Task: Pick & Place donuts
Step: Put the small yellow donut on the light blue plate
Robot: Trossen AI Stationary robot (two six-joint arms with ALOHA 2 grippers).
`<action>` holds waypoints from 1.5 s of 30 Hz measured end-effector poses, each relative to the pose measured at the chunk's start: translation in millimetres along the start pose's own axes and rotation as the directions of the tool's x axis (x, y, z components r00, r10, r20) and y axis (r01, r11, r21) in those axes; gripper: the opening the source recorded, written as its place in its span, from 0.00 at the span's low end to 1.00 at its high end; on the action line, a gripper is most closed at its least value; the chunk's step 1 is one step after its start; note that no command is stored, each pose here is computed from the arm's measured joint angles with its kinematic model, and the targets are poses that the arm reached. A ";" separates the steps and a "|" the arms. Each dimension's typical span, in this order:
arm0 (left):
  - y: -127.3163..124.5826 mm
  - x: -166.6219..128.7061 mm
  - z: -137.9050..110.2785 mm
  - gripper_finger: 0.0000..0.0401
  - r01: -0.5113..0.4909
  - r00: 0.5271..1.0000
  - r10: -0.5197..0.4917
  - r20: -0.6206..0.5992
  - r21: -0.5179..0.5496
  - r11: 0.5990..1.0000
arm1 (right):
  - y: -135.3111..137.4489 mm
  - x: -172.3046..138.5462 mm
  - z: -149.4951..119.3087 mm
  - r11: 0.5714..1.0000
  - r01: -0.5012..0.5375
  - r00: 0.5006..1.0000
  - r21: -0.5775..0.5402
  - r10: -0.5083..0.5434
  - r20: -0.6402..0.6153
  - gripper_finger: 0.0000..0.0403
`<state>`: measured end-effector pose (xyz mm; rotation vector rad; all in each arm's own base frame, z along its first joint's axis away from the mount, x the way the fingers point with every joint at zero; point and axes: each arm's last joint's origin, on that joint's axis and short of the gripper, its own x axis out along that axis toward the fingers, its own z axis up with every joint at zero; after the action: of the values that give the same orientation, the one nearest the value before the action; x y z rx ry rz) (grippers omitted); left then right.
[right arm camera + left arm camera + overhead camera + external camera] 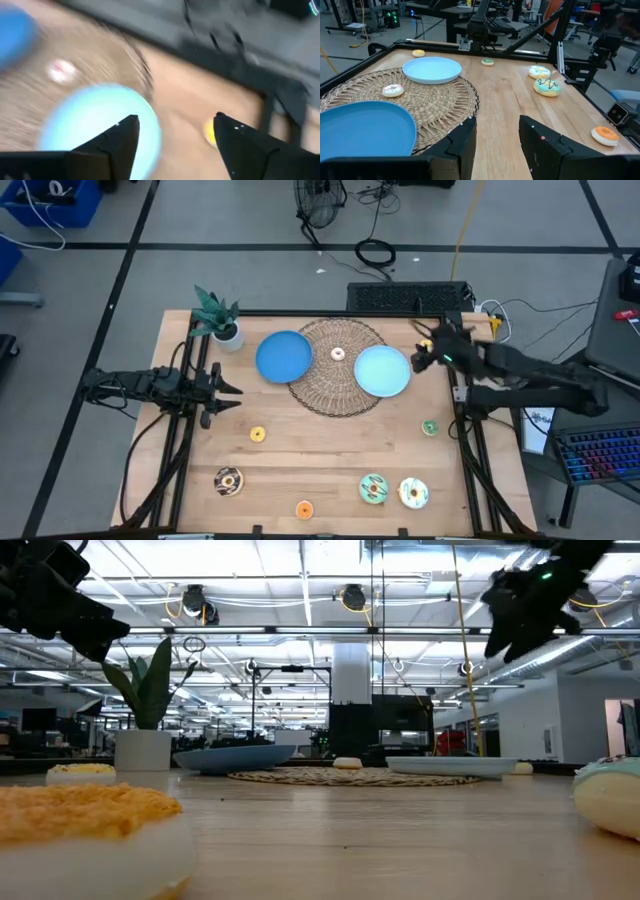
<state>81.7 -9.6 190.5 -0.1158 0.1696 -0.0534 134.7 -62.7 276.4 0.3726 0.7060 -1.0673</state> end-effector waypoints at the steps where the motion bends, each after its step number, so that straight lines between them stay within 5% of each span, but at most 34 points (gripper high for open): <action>1: 0.0 0.0 0.1 0.37 0.000 1.000 0.000 0.001 0.000 1.000 | 1.9 5.6 9.8 0.999 0.035 0.998 -0.002 -0.035 -0.061 0.62; 8: 0.0 0.0 0.0 0.37 0.000 1.000 0.000 0.000 0.000 1.000 | -7.6 74.2 50.5 0.996 0.086 0.930 0.030 -0.069 -0.361 0.64; 19: 0.0 0.0 0.0 0.37 0.000 1.000 0.000 0.000 0.000 1.000 | -48.4 149.5 12.9 0.968 0.248 0.767 0.023 -0.182 -0.615 0.66; 45: 0.0 0.0 0.0 0.37 0.000 1.000 0.000 0.000 0.000 1.000 | -57.0 171.3 -12.5 0.960 0.259 0.837 0.103 -0.169 -0.520 0.66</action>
<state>81.7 -9.6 190.5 -0.1157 0.1695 -0.0538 130.2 -194.8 152.7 0.7552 1.1535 -1.2618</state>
